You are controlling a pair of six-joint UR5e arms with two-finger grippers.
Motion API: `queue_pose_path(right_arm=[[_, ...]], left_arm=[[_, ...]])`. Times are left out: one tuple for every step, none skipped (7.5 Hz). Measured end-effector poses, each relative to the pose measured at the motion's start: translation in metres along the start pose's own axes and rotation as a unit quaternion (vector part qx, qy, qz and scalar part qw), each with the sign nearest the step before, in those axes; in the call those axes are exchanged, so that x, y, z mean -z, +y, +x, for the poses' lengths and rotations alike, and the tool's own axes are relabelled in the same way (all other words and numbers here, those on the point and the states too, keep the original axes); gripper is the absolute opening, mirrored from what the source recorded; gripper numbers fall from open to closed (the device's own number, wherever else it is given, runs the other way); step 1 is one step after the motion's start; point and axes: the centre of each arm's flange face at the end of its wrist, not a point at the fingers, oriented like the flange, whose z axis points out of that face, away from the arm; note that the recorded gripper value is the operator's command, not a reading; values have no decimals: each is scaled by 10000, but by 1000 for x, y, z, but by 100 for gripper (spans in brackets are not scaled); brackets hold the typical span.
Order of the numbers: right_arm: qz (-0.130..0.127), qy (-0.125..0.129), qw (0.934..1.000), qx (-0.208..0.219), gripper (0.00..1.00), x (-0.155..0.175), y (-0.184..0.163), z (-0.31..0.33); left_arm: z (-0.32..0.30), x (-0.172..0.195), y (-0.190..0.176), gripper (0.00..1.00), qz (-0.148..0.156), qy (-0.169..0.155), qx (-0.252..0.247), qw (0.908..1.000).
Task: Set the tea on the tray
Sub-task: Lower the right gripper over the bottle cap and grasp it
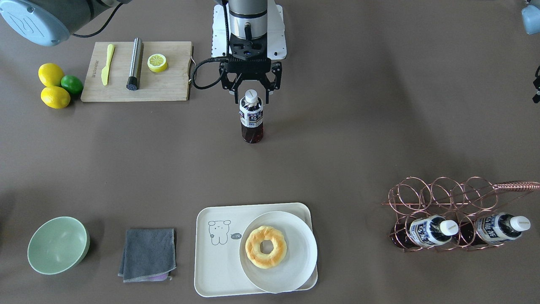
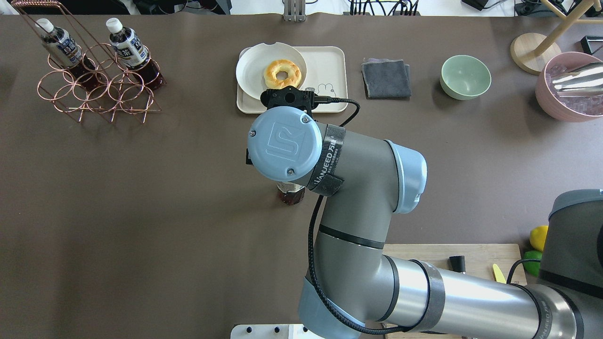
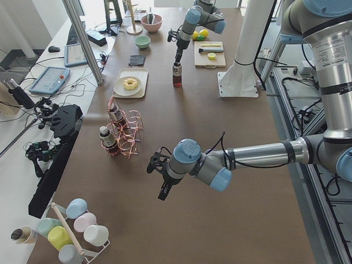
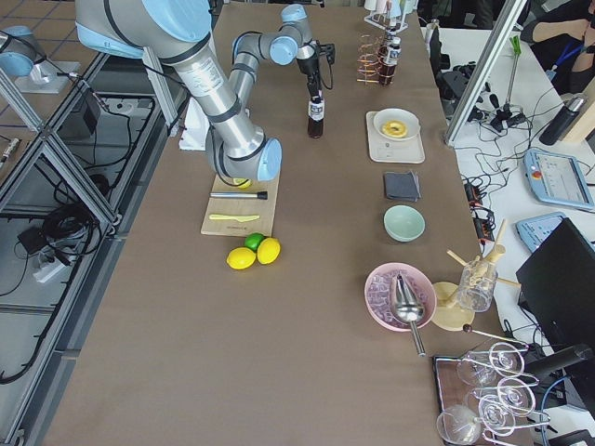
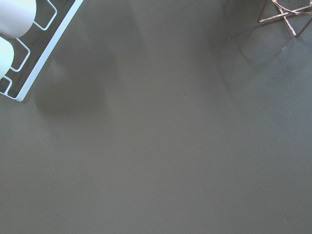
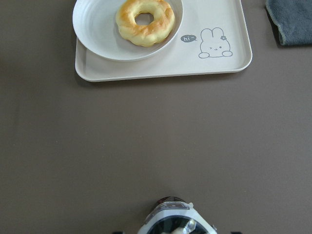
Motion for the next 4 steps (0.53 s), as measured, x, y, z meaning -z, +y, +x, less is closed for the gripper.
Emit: queue_pose_path(right_arm=[[7, 5, 10000, -2, 76, 1, 0, 0], [20, 2, 10000, -6, 76, 2, -1, 0], [35, 1, 10000, -7, 73, 2, -3, 1], [54, 6, 10000, -3, 54, 2, -3, 1]], left_arm=[[0, 0, 0, 100, 3, 1, -3, 10000], [1, 0, 0, 100, 6, 2, -8, 10000], [1, 0, -1, 100, 8, 3, -11, 10000], [1, 0, -1, 100, 9, 4, -13, 10000]])
